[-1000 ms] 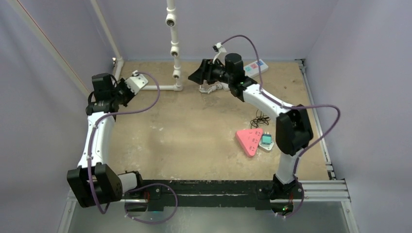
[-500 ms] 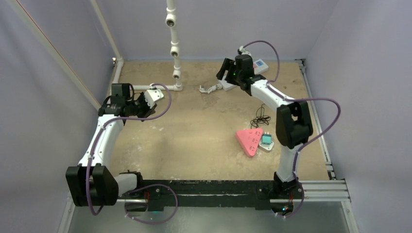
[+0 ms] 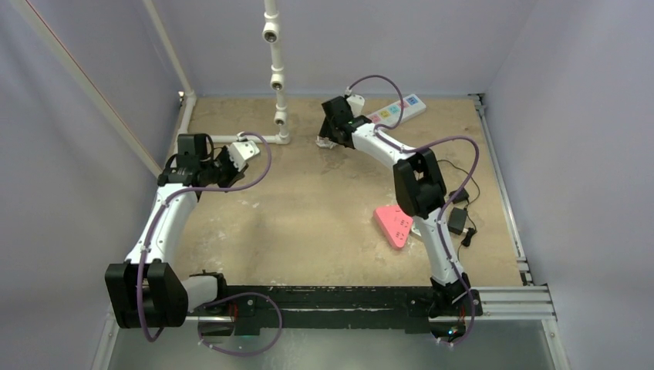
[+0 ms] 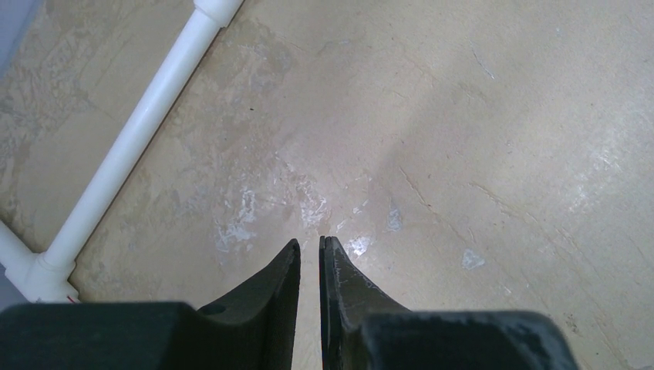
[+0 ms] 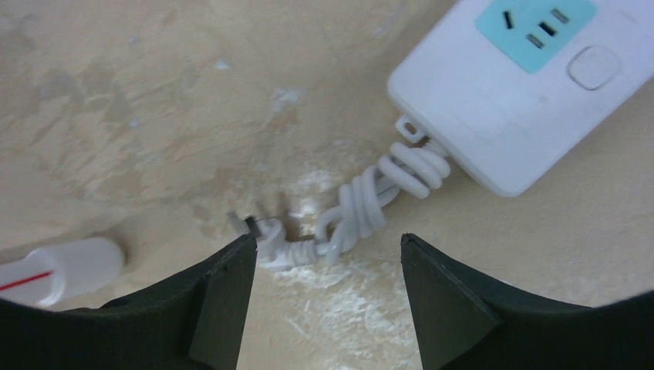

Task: Insert the plug
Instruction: Move the socket to the center of the board.

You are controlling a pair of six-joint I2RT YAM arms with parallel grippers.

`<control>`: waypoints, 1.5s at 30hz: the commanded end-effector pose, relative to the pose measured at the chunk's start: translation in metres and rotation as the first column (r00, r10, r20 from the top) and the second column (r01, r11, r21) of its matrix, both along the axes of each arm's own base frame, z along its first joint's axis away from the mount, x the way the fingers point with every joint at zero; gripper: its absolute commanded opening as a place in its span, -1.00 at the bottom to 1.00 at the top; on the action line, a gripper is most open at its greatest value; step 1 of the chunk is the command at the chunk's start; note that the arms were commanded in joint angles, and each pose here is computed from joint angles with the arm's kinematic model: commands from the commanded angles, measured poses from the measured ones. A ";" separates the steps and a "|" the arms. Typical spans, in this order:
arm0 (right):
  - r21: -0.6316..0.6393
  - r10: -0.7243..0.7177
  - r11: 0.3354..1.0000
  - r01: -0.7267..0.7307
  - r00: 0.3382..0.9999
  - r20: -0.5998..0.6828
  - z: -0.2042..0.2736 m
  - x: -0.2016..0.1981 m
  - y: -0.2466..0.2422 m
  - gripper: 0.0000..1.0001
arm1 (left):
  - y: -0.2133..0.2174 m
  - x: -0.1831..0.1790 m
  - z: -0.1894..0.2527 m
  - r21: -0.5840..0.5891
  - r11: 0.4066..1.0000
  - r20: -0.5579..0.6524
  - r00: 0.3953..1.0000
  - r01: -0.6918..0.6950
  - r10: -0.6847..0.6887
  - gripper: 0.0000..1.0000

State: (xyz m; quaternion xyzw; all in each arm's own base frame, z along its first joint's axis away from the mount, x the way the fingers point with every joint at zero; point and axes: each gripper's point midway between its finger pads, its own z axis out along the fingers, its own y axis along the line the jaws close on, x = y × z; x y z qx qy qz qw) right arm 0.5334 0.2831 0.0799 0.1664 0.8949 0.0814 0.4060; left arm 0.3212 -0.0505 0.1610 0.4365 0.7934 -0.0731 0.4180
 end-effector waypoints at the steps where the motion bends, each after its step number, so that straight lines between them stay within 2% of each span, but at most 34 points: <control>1: -0.091 -0.162 0.983 0.161 0.987 -0.002 -0.004 0.006 -0.035 0.40 | 0.002 0.007 0.003 0.004 1.000 0.040 0.999 -0.015 0.015 -0.72; 6: -0.118 -0.173 0.979 0.167 0.984 -0.035 -0.025 -0.003 -0.040 0.38 | 0.005 0.007 -0.004 0.022 1.000 0.040 0.999 -0.017 0.016 -0.74; 10: -0.133 -0.180 0.975 0.177 0.983 -0.017 -0.027 0.009 -0.040 0.34 | 0.009 0.004 -0.007 0.050 0.999 0.040 0.999 -0.020 0.018 -0.75; 14: -0.137 -0.164 0.977 0.163 0.986 -0.001 -0.028 0.020 -0.035 0.17 | 0.016 0.000 -0.010 0.085 0.996 0.035 0.999 -0.034 0.031 -0.78; 16: -0.138 -0.164 0.977 0.163 0.986 0.003 -0.027 0.022 -0.035 0.15 | 0.015 0.000 -0.009 0.084 0.996 0.035 0.999 -0.032 0.030 -0.78; 22: -0.116 -0.187 0.975 0.190 0.982 0.040 -0.014 0.021 -0.038 0.40 | 0.012 -0.003 -0.001 0.066 0.998 0.043 0.999 -0.022 0.019 -0.78; 28: -0.080 -0.241 0.965 0.249 0.966 0.099 0.008 0.031 -0.043 0.41 | 0.011 -0.005 0.000 0.065 0.998 0.043 0.999 -0.024 0.021 -0.78; 36: 0.003 -0.244 0.969 0.248 0.954 0.176 0.032 0.037 -0.045 0.41 | 0.012 -0.006 -0.005 0.068 0.997 0.029 0.999 -0.021 0.019 -0.78; 45: 0.004 -0.247 0.969 0.249 0.960 0.134 0.008 0.051 -0.043 0.41 | 0.014 -0.005 -0.009 0.082 0.996 0.025 0.999 -0.021 0.019 -0.79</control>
